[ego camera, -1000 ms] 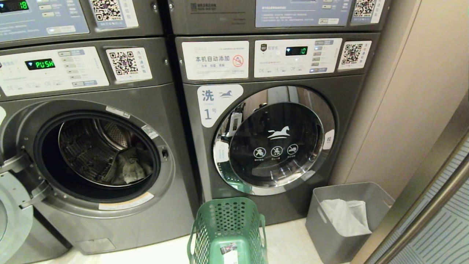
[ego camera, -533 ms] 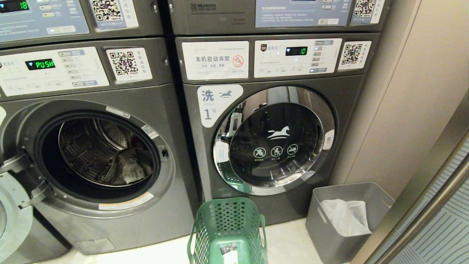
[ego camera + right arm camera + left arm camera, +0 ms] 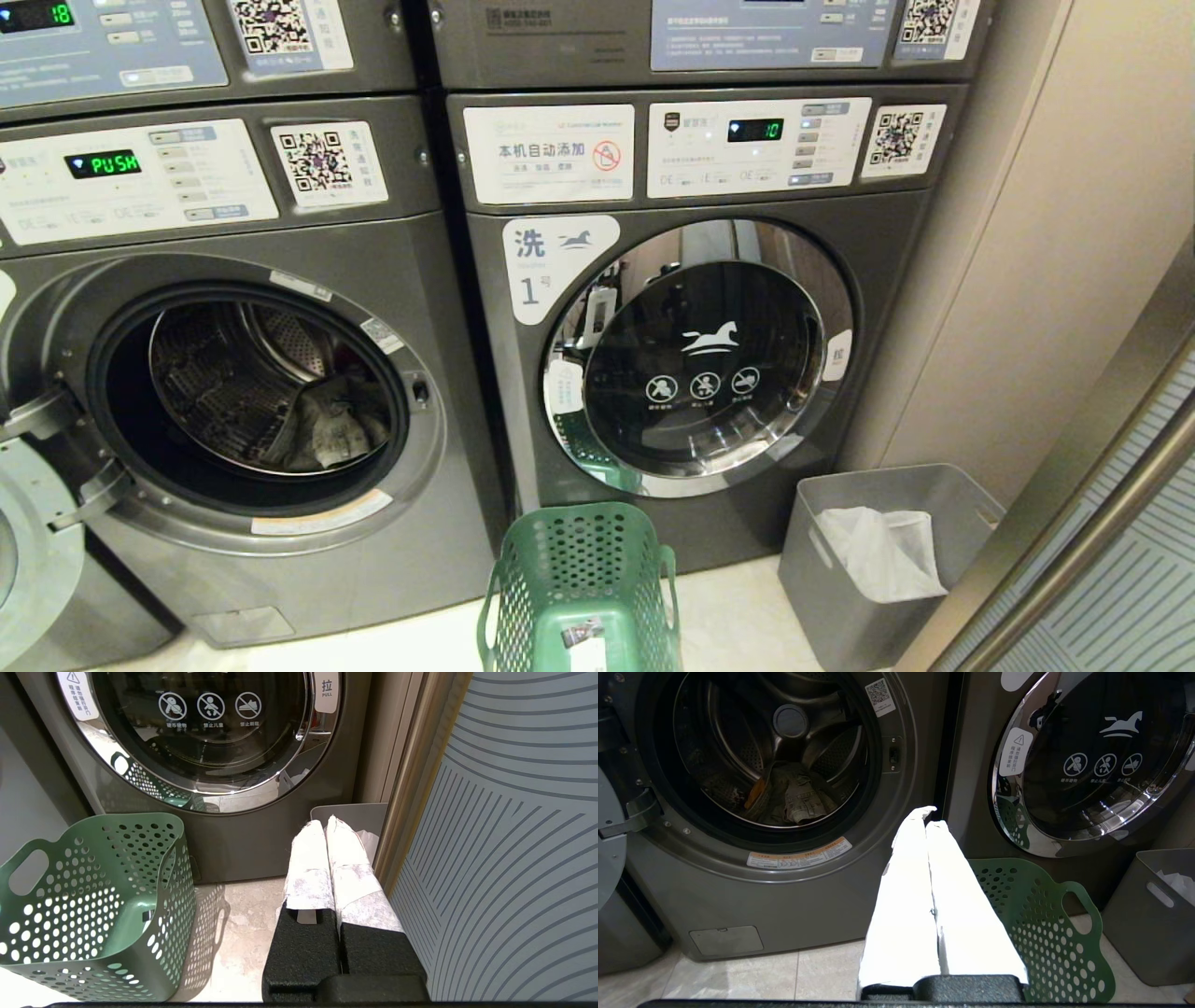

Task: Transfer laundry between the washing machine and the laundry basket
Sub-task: Pick a cloth and place it into the basket

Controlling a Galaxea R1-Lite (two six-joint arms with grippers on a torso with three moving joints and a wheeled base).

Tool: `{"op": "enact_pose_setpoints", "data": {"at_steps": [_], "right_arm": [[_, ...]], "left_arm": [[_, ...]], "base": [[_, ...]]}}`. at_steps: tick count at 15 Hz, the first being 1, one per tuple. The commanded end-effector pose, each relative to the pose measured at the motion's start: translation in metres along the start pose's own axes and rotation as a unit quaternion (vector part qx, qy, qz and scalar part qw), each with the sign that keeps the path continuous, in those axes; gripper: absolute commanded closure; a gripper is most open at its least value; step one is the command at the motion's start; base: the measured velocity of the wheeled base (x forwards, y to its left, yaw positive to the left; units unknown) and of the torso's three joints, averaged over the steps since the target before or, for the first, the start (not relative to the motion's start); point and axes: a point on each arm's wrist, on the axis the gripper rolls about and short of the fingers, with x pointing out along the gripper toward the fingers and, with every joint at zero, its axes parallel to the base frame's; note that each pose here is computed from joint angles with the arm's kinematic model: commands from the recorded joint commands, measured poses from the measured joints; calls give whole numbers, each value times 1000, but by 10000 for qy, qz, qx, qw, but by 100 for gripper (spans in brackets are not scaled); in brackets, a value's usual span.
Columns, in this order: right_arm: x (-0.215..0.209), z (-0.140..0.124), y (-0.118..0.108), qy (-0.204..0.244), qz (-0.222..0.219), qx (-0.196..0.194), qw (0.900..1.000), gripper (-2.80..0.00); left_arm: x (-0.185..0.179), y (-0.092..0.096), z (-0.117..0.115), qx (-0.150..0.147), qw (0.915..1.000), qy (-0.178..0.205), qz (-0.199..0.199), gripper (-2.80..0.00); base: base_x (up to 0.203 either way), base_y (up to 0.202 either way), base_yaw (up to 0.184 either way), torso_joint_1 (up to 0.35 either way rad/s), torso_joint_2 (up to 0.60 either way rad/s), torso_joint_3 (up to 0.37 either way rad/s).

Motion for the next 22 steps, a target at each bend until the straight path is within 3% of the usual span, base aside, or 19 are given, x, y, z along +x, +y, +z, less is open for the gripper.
{"op": "enact_pose_setpoints", "data": {"at_steps": [1, 15, 22], "right_arm": [[0, 0, 0, 4, 2, -3, 10000, 0], [0, 0, 0, 8, 2, -64, 10000, 0], [0, 0, 0, 8, 2, -41, 10000, 0]], "left_arm": [[2, 0, -11, 11, 9998, 199, 7, 0], [2, 0, -11, 50, 9998, 207, 7, 0], [2, 0, -11, 41, 9998, 191, 7, 0]], "base": [[0, 0, 0, 0, 0, 0], [0, 0, 0, 0, 0, 0], [2, -6, 172, 1, 2, 2]]}}
